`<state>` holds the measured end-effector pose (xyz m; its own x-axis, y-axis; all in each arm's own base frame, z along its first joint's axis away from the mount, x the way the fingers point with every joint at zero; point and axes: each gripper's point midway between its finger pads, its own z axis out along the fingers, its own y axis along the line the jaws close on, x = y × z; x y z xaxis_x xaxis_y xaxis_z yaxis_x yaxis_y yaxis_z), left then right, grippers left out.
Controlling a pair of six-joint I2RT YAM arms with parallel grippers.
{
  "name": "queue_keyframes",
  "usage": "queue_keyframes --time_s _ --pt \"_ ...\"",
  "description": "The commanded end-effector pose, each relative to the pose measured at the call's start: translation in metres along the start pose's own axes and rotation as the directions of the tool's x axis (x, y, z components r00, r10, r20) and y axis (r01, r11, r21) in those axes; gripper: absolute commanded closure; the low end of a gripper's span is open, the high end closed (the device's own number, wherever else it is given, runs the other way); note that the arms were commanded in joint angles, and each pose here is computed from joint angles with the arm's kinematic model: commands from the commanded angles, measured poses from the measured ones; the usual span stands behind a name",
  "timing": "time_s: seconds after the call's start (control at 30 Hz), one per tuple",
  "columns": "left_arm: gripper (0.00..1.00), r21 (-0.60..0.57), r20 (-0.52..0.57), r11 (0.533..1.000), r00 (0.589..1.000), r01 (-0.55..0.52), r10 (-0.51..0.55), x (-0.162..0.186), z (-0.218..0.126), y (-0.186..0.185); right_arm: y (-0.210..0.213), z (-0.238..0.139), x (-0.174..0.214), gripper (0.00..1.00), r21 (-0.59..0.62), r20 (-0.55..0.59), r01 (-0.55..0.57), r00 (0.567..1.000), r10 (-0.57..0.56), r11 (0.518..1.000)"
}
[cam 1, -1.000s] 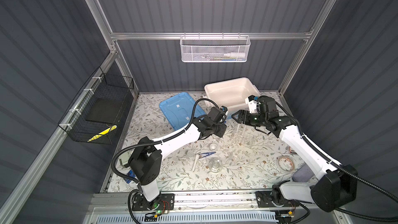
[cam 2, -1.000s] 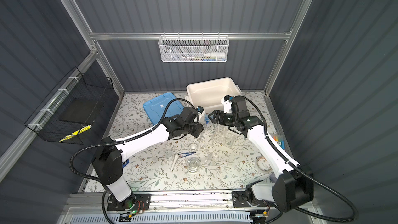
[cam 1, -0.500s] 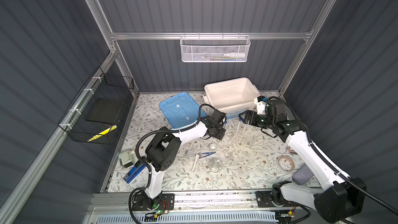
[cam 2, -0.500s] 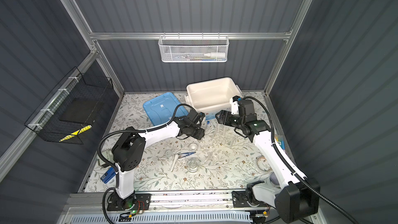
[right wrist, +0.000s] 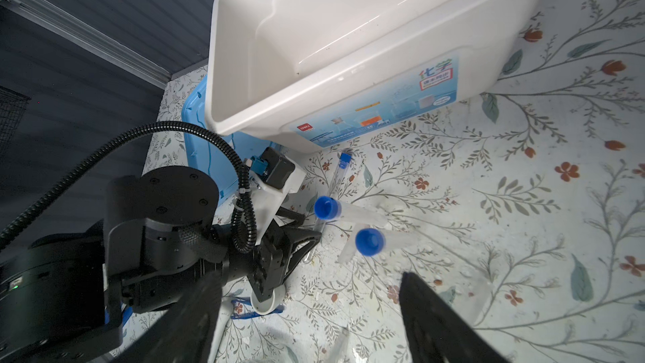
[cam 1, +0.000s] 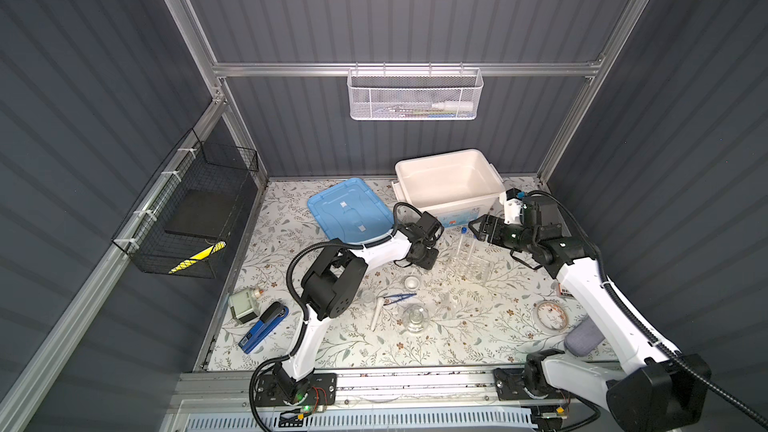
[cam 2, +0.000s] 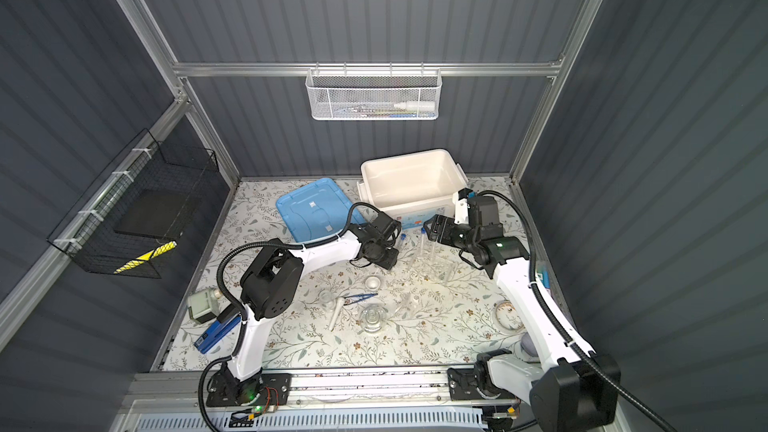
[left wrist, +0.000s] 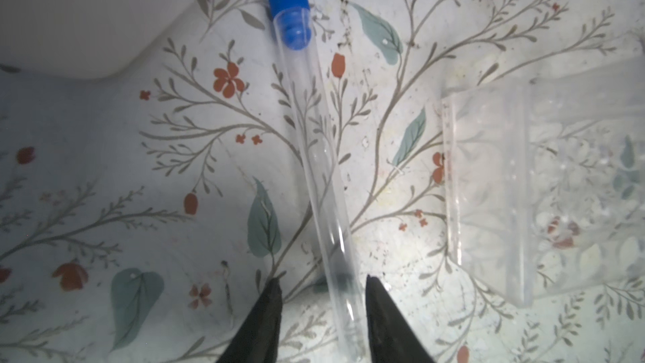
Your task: Organize the chemistry lab equipment
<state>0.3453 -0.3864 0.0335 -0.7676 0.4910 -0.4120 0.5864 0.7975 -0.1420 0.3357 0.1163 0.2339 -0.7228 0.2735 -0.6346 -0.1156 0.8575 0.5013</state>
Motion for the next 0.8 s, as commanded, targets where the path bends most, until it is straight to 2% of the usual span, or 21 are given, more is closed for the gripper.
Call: queue_keyframes --time_s 0.0,0.53,0.77 --pt "0.64 -0.037 -0.053 0.998 0.998 -0.046 0.044 0.008 0.006 0.001 -0.005 -0.006 0.001 0.18 0.013 0.009 0.012 1.000 -0.012 1.000" --pt "0.89 -0.077 -0.143 0.993 0.987 -0.085 0.074 0.039 0.008 0.012 -0.014 -0.015 0.003 0.17 0.024 0.031 0.003 1.000 -0.004 1.000" --pt "0.95 -0.078 -0.121 0.994 0.990 -0.082 0.073 0.037 0.002 0.012 -0.013 -0.014 0.004 0.17 0.014 0.025 0.002 1.000 -0.002 1.000"
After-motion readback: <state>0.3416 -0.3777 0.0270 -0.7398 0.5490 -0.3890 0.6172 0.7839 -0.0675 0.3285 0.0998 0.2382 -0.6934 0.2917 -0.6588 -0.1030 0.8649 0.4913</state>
